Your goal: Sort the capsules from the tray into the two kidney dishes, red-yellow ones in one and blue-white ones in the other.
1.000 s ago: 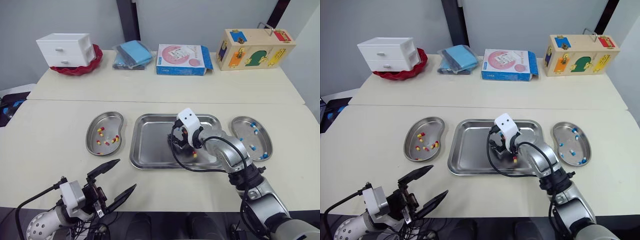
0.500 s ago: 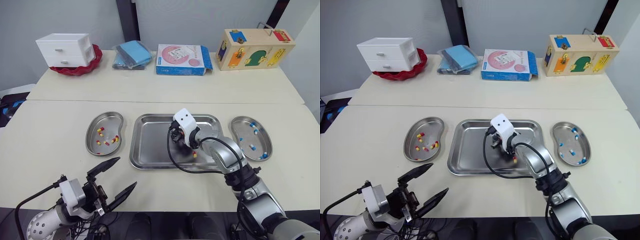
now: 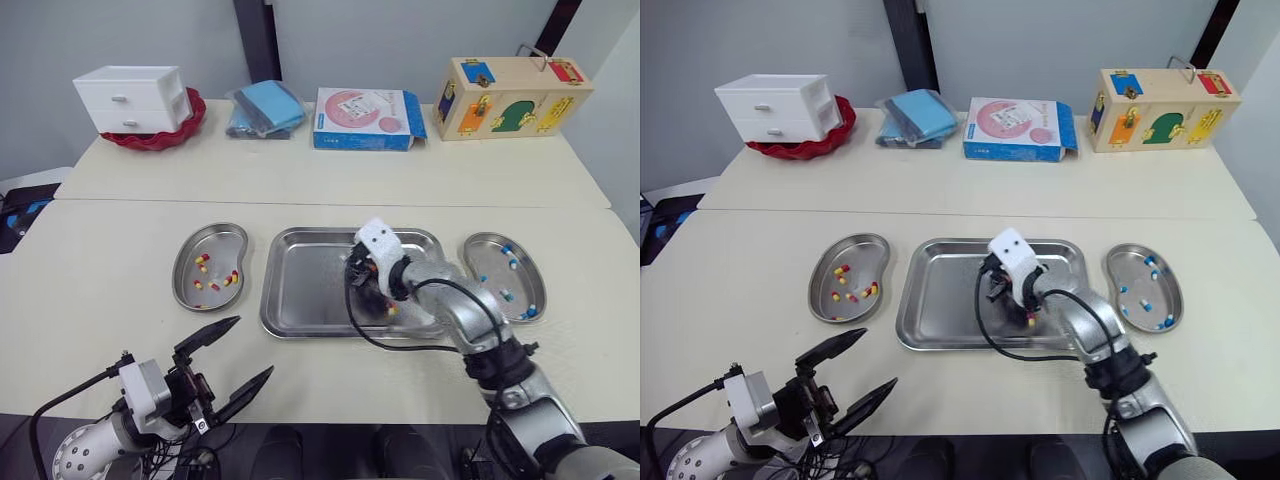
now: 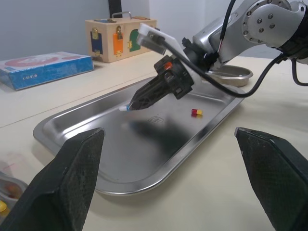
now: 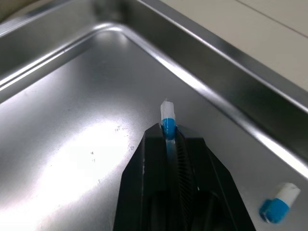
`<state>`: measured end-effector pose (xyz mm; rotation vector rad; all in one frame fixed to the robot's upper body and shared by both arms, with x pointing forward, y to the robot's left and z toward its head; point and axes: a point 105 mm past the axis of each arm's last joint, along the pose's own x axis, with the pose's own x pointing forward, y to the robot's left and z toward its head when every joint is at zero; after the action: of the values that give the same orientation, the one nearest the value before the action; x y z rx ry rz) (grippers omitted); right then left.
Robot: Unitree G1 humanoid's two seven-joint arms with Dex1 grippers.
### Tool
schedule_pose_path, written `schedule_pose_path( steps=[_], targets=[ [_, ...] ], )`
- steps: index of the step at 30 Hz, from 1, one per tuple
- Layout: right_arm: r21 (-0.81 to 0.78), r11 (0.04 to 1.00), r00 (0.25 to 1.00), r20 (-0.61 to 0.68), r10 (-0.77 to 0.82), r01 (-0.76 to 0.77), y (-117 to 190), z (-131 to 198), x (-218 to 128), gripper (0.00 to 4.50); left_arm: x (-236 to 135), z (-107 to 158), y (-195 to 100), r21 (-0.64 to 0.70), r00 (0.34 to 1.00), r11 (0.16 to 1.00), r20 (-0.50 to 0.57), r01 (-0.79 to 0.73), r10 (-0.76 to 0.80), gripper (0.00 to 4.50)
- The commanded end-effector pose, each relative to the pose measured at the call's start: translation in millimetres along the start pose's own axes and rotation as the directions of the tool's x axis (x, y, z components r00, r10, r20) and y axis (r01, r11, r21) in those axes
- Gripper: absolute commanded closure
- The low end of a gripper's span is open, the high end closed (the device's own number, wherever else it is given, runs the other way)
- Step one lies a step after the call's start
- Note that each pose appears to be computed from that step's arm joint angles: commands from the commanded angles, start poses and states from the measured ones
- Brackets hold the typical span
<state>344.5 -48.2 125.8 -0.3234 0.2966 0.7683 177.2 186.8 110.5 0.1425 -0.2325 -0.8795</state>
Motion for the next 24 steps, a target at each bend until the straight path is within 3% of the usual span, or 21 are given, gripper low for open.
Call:
schedule_pose_path(
  steps=[1, 7, 12, 24],
  targets=[
    [-0.066, 0.998, 0.991, 0.131, 0.017, -0.009, -20, 21, -49, 4.49, 4, 5, -7, 0.022, 0.998, 0.998, 0.02, 0.063, -0.064, 0.0],
    [-0.137, 0.989, 0.997, 0.063, -0.047, 0.055, -59, -3, -122, 4.49, 10, 1, -12, 0.035, 0.987, 0.988, 0.039, 0.153, -0.155, 0.0],
    [-0.091, 0.976, 0.976, -0.067, -0.206, 0.199, -102, -40, -190, 4.49, 16, -1, -22, 0.042, 0.962, 0.964, 0.065, 0.264, -0.266, 0.0],
    [-0.059, 0.958, 0.94, -0.189, -0.285, 0.279, -114, -76, -209, 4.49, 17, -5, -23, 0.038, 0.95, 0.953, 0.078, 0.301, -0.303, 0.0]
  ],
)
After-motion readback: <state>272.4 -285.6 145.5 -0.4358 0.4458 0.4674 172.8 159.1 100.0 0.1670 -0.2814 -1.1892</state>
